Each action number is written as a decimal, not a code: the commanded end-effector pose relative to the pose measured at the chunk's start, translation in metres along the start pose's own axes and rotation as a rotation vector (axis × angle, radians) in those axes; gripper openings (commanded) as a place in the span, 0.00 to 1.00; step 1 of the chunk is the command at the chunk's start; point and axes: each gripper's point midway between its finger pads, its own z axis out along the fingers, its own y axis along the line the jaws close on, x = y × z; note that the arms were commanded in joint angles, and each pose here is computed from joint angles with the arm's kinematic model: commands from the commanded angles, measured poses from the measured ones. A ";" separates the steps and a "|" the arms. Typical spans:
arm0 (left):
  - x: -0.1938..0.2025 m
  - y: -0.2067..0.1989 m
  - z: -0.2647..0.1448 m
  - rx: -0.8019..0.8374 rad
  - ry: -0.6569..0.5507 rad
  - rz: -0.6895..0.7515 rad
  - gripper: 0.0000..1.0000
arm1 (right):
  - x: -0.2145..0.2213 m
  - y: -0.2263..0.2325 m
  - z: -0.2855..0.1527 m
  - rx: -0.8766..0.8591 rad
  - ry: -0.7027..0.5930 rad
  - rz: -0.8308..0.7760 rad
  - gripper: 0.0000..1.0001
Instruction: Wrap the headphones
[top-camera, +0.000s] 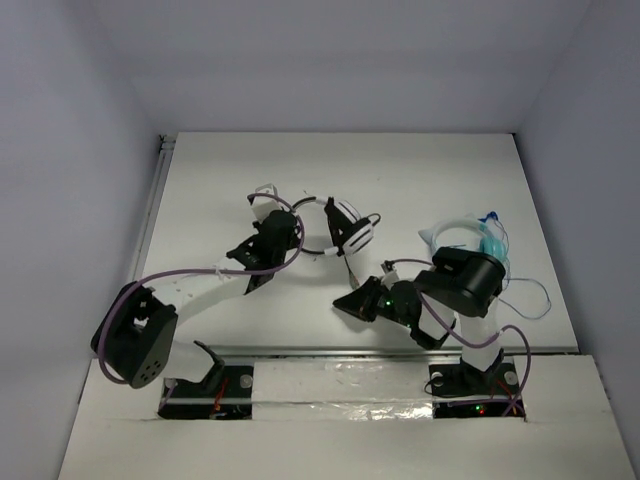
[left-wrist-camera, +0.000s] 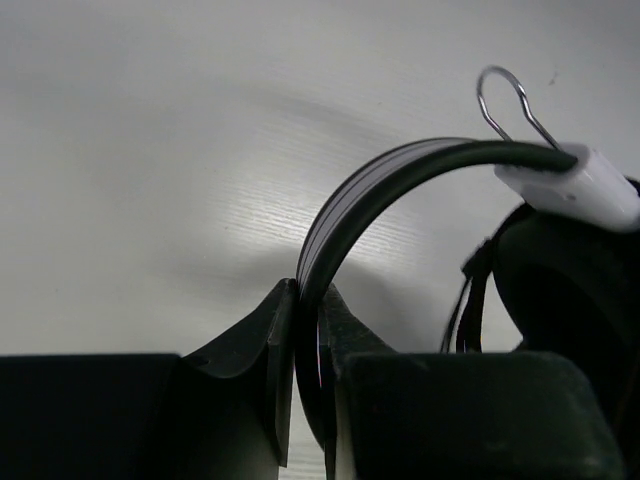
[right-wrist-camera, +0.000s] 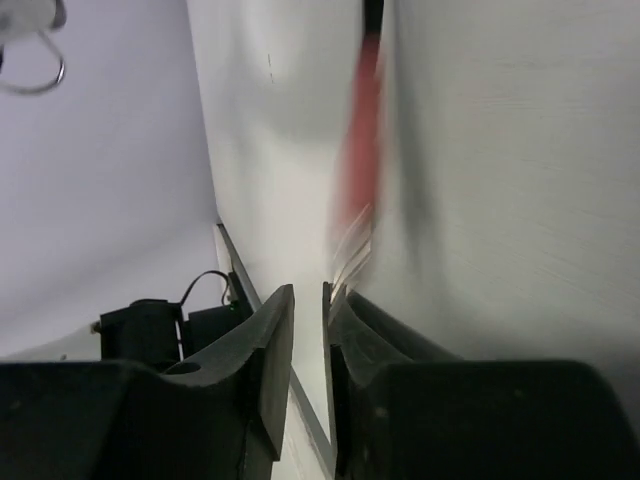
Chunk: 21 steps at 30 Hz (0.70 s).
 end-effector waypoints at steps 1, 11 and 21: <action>-0.053 -0.025 0.003 0.059 -0.196 -0.189 0.00 | 0.009 0.051 -0.011 -0.248 -0.002 -0.010 0.24; -0.026 -0.016 0.031 -0.006 -0.148 -0.100 0.00 | 0.007 0.077 -0.031 -0.247 -0.049 -0.085 0.56; -0.014 0.001 0.060 -0.117 -0.133 -0.006 0.00 | -0.009 0.122 -0.052 -0.143 -0.170 -0.320 0.58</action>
